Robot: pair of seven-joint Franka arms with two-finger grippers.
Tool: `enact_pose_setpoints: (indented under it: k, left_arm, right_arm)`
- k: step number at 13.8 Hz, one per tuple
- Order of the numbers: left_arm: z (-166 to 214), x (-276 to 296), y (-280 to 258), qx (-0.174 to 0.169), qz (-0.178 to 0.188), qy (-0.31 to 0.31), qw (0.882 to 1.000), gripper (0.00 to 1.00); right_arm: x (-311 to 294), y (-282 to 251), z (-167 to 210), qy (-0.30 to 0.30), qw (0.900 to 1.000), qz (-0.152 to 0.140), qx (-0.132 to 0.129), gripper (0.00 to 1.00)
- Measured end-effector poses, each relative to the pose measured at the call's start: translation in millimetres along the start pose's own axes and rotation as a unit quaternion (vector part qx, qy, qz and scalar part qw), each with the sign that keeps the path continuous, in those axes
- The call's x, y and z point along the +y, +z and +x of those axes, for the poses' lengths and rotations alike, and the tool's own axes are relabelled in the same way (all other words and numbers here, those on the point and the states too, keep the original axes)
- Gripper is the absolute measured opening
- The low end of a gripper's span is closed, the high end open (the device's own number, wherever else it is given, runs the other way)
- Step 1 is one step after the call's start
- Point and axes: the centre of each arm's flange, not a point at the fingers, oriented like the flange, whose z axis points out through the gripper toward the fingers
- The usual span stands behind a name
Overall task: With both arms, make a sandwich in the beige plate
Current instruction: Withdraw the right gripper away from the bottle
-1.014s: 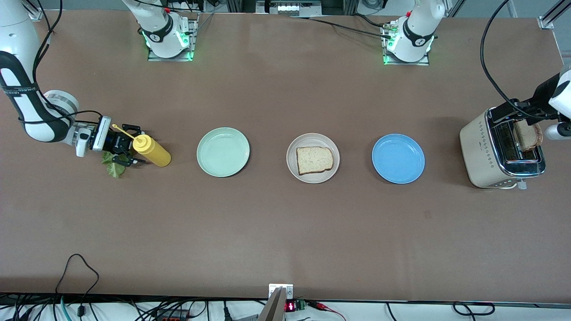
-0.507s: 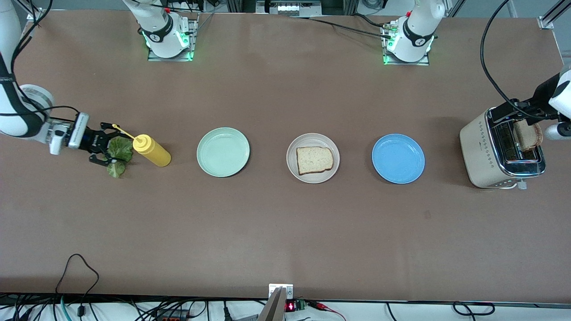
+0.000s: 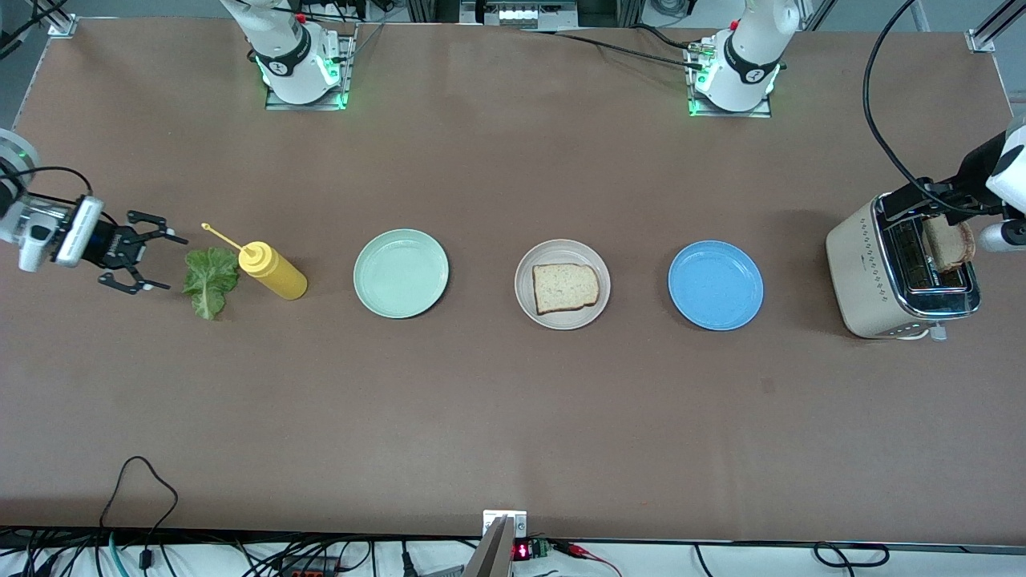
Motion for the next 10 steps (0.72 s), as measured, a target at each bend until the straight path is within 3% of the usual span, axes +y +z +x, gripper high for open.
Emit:
enact_pose_setpoints:
  k: [3, 5, 8, 10]
  left_arm:
    - [0.0, 0.0, 0.0, 0.0, 0.0, 0.0, 1.0, 1.0]
    - [0.0, 0.0, 0.0, 0.0, 0.0, 0.0, 1.0, 1.0]
    - [0.0, 0.0, 0.0, 0.0, 0.0, 0.0, 1.0, 1.0]
    - [0.0, 0.0, 0.0, 0.0, 0.0, 0.0, 1.0, 1.0]
  right_arm:
    - [2.0, -33.2, 3.7, 0.096, 0.995, -0.02, -0.024, 1.0]
    - [7.3, -56.1, 15.9, 0.158, 0.986, -0.031, -0.053, 1.0]
    - [17.3, -94.5, 50.9, 0.25, 0.96, -0.062, -0.106, 1.0]
    - [17.7, -102.6, 75.3, 0.315, 0.936, -0.077, -0.138, 1.0]
